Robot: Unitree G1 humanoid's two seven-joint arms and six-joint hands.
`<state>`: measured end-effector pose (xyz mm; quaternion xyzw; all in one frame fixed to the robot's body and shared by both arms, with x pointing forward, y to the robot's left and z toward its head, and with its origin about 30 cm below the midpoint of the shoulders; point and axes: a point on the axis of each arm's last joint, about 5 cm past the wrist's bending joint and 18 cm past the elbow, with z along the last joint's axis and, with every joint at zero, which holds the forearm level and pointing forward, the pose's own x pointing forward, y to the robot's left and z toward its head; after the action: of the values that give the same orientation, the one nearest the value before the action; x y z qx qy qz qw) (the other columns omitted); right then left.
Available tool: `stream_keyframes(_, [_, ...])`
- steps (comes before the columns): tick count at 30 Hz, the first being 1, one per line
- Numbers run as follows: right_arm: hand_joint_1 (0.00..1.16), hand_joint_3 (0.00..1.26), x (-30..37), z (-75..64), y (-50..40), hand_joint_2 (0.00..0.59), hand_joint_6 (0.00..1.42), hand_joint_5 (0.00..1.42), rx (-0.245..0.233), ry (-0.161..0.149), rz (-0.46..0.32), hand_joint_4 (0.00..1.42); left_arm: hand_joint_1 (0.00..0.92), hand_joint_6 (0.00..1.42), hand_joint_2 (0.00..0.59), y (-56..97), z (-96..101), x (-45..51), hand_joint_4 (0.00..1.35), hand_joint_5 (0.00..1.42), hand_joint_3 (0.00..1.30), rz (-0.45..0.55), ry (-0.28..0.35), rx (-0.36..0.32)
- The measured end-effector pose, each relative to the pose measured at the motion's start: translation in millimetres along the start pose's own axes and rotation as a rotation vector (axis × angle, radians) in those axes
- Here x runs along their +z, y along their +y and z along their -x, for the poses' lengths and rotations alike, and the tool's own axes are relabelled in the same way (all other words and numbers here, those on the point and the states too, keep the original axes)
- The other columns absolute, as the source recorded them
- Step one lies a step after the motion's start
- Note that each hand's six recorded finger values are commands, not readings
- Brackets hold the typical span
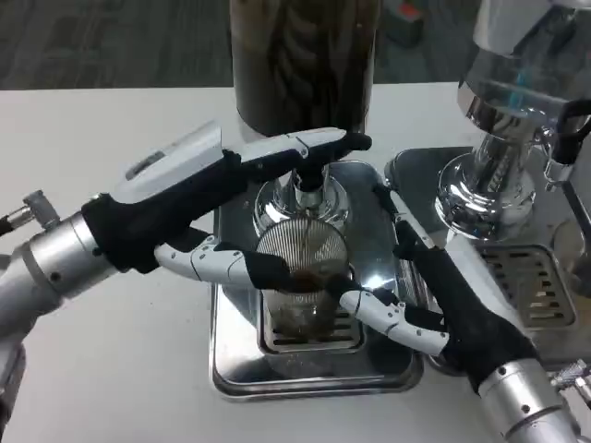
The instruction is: Grasp the cup under the faucet to collect the drink, then remove the cup.
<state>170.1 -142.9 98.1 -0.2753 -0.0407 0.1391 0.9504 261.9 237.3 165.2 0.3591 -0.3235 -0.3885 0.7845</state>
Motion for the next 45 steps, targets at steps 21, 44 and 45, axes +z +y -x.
stream_keyframes(21, [0.38, 0.00, 4.2, -7.3, 6.0, 0.216, 0.14, 0.02, 0.027, -0.025, -0.028, 0.00, 0.000, 0.25, 0.055, 0.6, 0.3, 0.6, 0.10, 0.14, 0.13, -0.003, 0.000, 0.000])
stream_keyframes(44, [0.41, 0.01, 3.7, -10.6, 7.8, 0.219, 0.14, 0.03, 0.042, -0.023, -0.035, 0.00, 0.000, 0.27, 0.086, 1.5, 3.6, -1.1, 0.09, 0.14, 0.12, 0.063, 0.019, 0.043])
stream_keyframes(45, [0.42, 0.00, 3.4, -10.6, 7.9, 0.215, 0.14, 0.03, 0.043, -0.022, -0.035, 0.02, 0.000, 0.27, 0.087, 1.6, 3.8, -1.3, 0.09, 0.14, 0.12, 0.069, 0.018, 0.049])
